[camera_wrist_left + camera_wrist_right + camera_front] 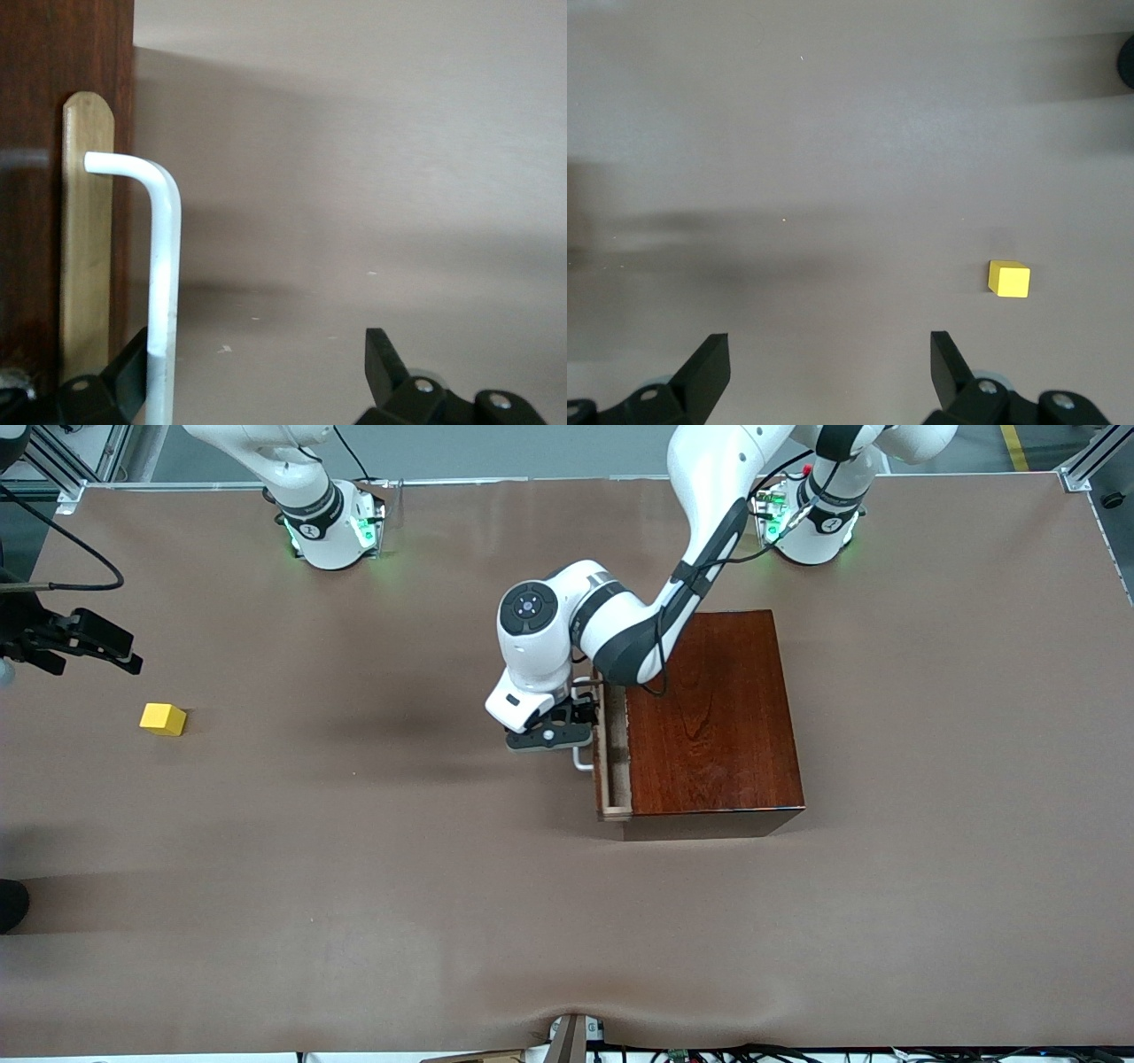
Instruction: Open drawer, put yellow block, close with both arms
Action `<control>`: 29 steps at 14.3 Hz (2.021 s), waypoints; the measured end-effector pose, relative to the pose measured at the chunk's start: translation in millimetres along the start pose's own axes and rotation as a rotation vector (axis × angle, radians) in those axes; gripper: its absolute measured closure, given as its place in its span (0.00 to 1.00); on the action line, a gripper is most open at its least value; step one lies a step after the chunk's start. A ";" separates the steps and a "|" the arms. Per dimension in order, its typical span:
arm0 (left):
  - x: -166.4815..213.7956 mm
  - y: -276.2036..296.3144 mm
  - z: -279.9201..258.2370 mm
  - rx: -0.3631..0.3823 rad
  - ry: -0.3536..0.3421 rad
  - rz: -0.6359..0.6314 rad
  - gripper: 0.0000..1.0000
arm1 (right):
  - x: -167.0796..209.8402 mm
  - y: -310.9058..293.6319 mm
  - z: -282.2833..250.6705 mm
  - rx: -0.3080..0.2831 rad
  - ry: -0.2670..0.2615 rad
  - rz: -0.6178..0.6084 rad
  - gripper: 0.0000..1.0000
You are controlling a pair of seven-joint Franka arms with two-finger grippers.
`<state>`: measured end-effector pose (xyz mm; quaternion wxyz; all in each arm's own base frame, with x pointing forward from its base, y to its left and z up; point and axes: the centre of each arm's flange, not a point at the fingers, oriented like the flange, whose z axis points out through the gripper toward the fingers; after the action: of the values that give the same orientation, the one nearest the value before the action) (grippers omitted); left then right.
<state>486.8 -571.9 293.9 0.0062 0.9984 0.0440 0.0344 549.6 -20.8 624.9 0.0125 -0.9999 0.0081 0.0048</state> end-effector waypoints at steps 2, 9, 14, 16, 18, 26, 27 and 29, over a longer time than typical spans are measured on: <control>-2.6 8.8 -2.1 -0.049 0.023 0.008 0.00 | 0.0 -0.1 0.0 0.000 0.000 0.000 0.00; -27.3 60.3 -25.1 -0.285 0.116 0.053 0.00 | 0.1 0.0 0.2 0.000 0.000 0.000 0.00; -22.1 66.5 -50.5 -0.334 0.145 -0.010 0.00 | 3.7 24.5 -3.9 -0.033 0.041 0.038 0.00; 9.0 42.6 -85.0 -0.280 0.155 -0.067 0.00 | 2.0 56.5 -6.5 -0.089 0.050 0.084 0.00; 60.9 -10.6 -135.9 -0.218 0.165 -0.157 0.00 | -4.5 95.1 -13.1 -0.115 0.053 0.131 0.00; 212.5 -277.1 -193.0 -0.003 0.068 -0.248 0.00 | -59.5 270.0 29.9 -0.083 -0.072 0.108 0.00; 219.3 -303.9 -189.0 0.012 0.053 -0.233 0.00 | -57.5 279.9 57.1 -0.075 -0.086 0.102 0.00; 225.9 -357.9 -186.4 0.034 0.026 -0.186 0.00 | -55.1 293.3 118.7 -0.068 -0.090 0.083 0.00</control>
<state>667.1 -193.8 489.8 -0.0080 0.9894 0.1373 0.0460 488.6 -310.1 499.4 -0.0213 -0.9973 0.0486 0.0508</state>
